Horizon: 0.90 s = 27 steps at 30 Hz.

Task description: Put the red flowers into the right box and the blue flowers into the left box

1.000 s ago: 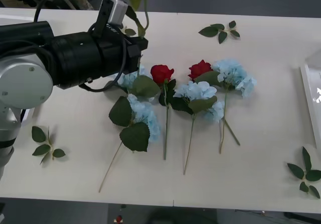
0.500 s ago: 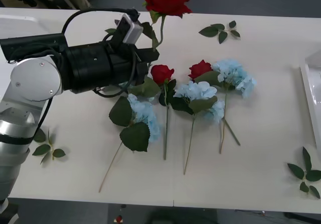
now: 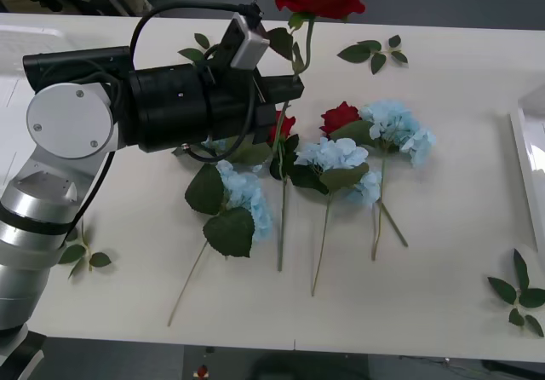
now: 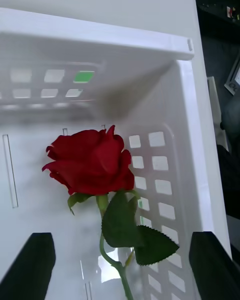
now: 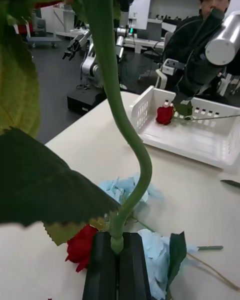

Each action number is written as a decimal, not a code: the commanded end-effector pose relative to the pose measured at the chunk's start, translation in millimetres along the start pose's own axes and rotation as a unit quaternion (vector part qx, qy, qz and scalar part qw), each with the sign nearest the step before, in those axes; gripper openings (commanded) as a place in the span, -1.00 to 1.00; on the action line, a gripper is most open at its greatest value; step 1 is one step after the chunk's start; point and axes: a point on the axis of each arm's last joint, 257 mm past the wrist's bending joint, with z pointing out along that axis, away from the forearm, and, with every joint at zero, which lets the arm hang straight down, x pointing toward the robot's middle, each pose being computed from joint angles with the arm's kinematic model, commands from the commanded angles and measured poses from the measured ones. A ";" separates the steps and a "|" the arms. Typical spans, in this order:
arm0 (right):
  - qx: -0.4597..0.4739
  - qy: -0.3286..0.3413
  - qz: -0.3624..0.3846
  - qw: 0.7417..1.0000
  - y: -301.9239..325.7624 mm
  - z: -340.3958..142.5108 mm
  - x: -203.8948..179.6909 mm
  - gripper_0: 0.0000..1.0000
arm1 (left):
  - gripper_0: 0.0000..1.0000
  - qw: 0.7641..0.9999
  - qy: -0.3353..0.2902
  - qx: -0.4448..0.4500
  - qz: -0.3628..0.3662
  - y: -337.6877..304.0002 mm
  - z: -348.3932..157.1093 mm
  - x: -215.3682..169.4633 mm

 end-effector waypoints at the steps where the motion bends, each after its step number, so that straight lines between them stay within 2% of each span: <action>1: -0.008 -0.005 -0.012 1.000 1.4 -2.6 -5.1 1.00 | -1.00 0.999 -0.020 0.012 0.040 -9.4 5.7 -19.8; 9: -0.081 -0.016 -0.017 0.996 54.8 -22.8 -27.3 1.00 | -1.00 0.999 -0.014 0.030 0.031 -20.9 17.2 -11.3; 13: -0.126 -0.042 -0.032 0.991 89.5 -45.1 -44.9 1.00 | -1.00 0.998 -0.015 0.057 -0.004 -28.9 28.4 -3.6; 18: -0.191 -0.099 -0.056 0.975 134.4 -90.2 -56.9 1.00 | -1.00 0.998 -0.019 0.067 0.001 -29.9 36.2 -2.4; 27: -0.298 -0.188 -0.051 0.934 183.9 -178.1 -47.4 1.00 | -1.00 0.997 -0.025 0.070 -0.004 -33.1 39.9 -3.9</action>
